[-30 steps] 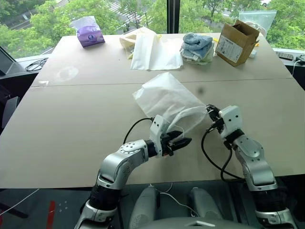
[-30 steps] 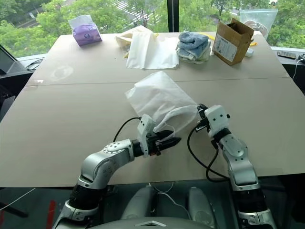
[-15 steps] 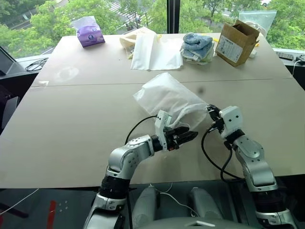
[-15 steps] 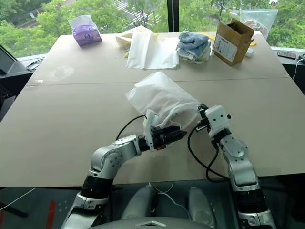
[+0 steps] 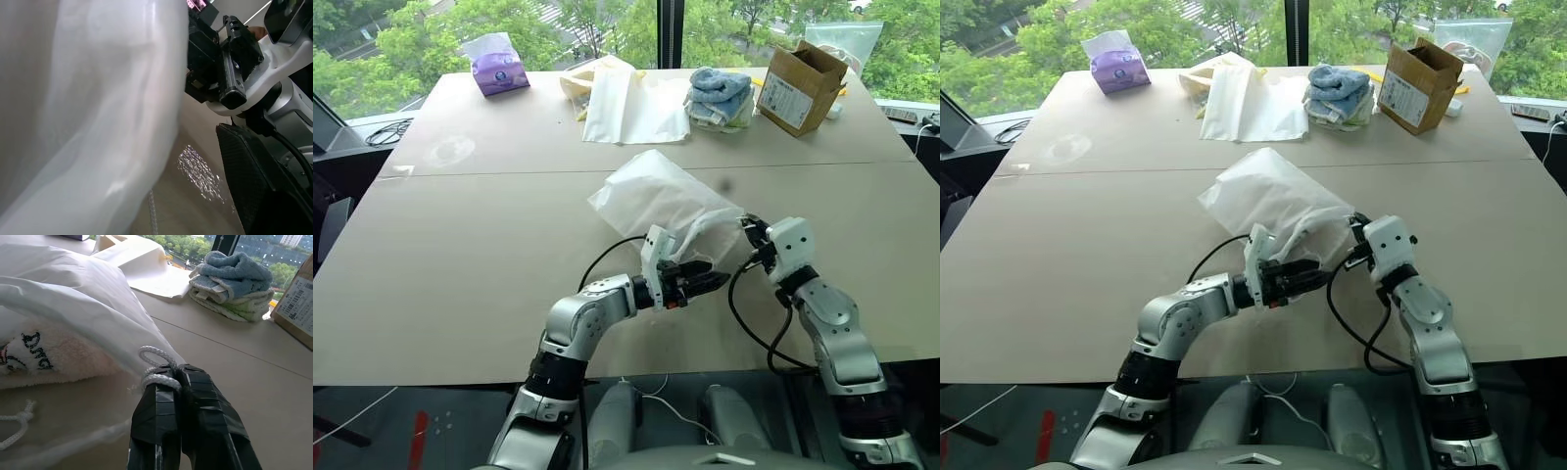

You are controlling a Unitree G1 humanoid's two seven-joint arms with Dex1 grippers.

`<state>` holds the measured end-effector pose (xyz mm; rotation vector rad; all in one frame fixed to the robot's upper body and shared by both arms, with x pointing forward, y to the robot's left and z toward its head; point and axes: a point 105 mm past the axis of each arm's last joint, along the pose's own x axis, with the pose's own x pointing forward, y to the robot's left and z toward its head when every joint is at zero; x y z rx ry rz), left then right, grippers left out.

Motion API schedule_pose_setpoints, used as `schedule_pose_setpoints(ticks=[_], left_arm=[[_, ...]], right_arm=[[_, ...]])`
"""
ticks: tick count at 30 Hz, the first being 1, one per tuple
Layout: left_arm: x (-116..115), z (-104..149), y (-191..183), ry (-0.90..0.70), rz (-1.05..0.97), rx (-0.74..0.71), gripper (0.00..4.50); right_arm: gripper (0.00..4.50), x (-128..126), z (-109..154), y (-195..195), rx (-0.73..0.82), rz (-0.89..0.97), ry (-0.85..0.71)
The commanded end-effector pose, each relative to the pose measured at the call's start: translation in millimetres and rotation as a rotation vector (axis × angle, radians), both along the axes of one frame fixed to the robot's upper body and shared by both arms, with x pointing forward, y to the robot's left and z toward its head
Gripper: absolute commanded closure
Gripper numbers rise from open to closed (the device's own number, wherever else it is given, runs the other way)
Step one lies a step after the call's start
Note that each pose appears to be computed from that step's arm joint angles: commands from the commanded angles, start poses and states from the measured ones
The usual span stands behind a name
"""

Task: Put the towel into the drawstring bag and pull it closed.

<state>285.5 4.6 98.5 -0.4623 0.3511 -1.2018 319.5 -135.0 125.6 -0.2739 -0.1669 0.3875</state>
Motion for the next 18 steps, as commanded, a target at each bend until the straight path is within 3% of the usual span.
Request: schedule_pose_setpoints(ticks=[1,4,13,18], left_arm=[[-5.2,10.0,-7.7,-0.049,-0.052,-0.037,3.05],[-11.0,10.7,-11.7,-0.07,-0.097,-0.036,4.44],[-13.6,6.2,-17.0,-0.118,-0.108,-0.014,4.44],[-4.3,32.3,-5.9,-0.259,-0.002,-0.067,4.44]], right_arm=[[4.5,-3.6,18.2,-3.8,0.004,-0.007,-0.06],[4.5,-3.8,18.8,-5.8,0.002,-0.01,-0.058],[4.5,-5.8,18.4,-7.6,-0.011,-0.003,-0.045],[4.5,-6.5,18.2,-8.3,-0.015,-0.002,-0.042]])
